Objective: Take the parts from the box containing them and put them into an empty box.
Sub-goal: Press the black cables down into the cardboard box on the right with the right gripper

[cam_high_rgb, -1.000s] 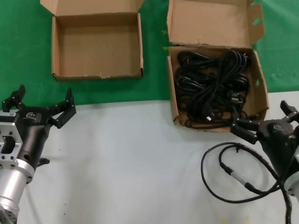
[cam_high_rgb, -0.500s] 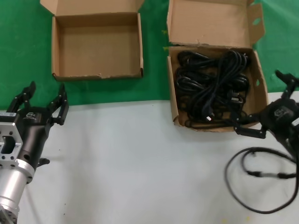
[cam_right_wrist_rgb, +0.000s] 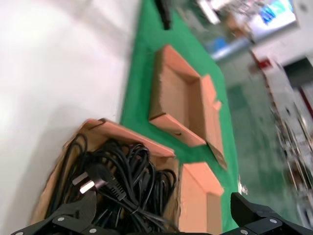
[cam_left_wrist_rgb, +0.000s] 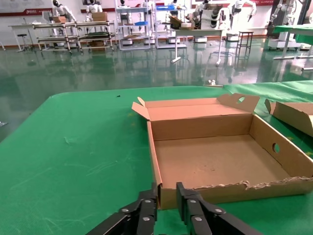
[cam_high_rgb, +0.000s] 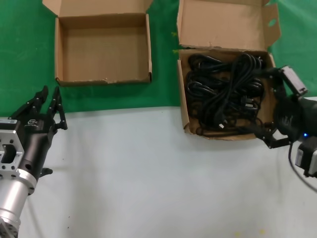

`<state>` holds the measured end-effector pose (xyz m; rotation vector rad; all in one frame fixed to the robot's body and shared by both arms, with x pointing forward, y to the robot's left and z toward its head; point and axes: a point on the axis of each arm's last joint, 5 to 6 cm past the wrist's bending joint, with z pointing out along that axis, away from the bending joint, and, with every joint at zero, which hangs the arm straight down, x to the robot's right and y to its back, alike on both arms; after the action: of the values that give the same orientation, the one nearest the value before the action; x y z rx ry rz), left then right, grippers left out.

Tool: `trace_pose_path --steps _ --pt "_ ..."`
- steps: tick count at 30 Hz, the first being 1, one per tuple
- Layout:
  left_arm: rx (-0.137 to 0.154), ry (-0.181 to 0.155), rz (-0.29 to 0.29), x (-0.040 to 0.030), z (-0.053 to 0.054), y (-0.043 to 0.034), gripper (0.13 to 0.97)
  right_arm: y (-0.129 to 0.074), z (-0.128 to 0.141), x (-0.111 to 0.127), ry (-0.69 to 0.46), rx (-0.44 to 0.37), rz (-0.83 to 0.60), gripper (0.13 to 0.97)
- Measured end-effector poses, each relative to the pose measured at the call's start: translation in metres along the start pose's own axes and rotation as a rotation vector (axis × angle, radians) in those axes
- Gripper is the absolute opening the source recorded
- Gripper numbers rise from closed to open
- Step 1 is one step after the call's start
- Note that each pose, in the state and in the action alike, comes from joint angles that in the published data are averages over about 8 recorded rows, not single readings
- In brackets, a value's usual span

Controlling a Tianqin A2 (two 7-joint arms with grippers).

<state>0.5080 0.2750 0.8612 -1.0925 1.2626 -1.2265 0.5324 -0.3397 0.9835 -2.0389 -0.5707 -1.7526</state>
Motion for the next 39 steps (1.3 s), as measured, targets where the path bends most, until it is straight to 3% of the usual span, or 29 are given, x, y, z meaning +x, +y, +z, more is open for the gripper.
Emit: trace_pose_path --steps 7,15,24,33,39 --pt "0.0 0.0 0.0 0.0 0.0 0.0 0.208 0.005 0.019 0.018 -0.065 0.037 -0.229 0.966" --pt "0.0 0.0 0.0 0.0 0.0 0.0 0.152 0.009 0.043 0.023 -0.12 0.059 -0.359 0.964" --pt "0.0 0.0 0.0 0.0 0.0 0.0 0.147 0.012 0.065 0.02 -0.168 0.055 -0.433 0.963" --pt "0.0 0.0 0.0 0.0 0.0 0.0 0.145 0.018 0.077 0.02 -0.184 0.039 -0.462 0.908" --pt "0.0 0.0 0.0 0.0 0.0 0.0 0.145 0.02 0.081 0.021 -0.186 0.029 -0.473 0.817"
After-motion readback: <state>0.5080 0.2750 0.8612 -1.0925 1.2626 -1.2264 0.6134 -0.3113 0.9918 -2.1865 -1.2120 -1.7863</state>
